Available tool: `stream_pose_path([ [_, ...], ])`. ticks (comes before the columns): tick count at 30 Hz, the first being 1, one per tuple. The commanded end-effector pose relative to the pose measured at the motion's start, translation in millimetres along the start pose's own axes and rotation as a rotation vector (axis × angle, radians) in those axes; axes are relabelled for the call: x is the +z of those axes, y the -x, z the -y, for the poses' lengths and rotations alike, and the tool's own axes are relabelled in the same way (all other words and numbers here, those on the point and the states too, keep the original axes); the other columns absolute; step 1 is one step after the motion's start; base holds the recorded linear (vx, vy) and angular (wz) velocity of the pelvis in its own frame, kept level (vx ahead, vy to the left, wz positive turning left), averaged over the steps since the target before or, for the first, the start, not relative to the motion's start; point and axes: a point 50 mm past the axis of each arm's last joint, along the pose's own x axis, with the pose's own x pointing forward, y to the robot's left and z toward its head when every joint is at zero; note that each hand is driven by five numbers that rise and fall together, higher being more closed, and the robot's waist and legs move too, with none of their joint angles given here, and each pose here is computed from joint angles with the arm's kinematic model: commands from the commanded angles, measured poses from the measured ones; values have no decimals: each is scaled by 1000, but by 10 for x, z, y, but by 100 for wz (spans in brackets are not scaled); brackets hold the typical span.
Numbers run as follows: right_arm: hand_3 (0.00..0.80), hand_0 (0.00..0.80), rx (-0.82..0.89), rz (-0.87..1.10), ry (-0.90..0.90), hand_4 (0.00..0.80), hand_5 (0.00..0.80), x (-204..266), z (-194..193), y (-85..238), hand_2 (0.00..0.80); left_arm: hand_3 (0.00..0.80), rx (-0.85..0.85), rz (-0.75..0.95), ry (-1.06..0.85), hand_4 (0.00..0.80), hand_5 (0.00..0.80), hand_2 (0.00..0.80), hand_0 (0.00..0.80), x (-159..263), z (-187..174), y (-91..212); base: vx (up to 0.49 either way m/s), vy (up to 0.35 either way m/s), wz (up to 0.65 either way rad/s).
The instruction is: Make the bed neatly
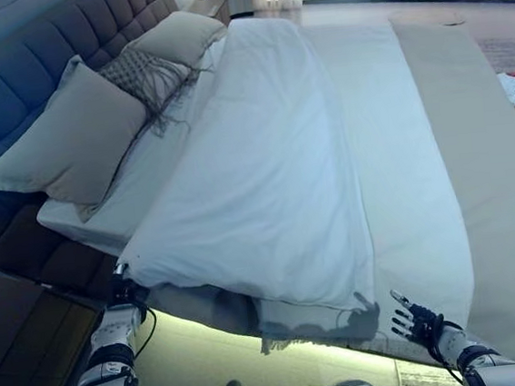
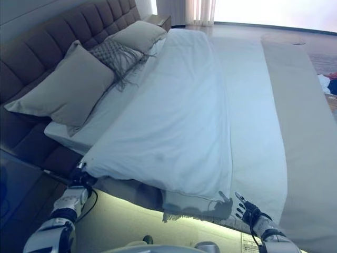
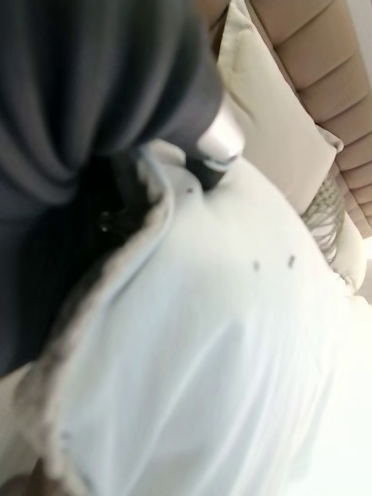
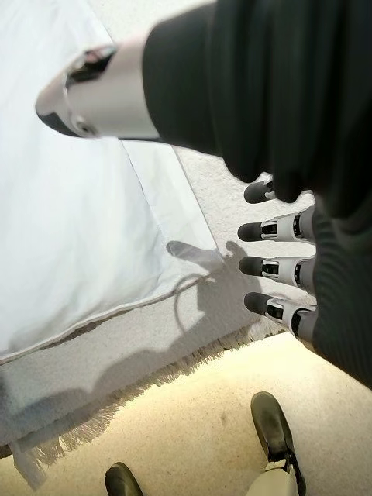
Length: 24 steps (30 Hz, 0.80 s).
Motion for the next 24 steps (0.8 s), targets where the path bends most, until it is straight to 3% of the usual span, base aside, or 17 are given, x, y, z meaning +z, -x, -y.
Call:
stream_pose_path([
  [1,0,0,-57,15,-37,0,0,40,167,45,0,800,34,474,112,800,800,800,800,1289,-311,461,-71,-19,1],
  [14,0,0,-58,4,-27,0,0,12,164,41,0,800,78,531,93,800,800,800,800,1509,-383,606,-48,31,0],
  [24,0,0,-50,-9,20,0,0,-18,147,34,0,800,9,451,-71,800,800,800,800,1636,-20,530,-26,73,2],
])
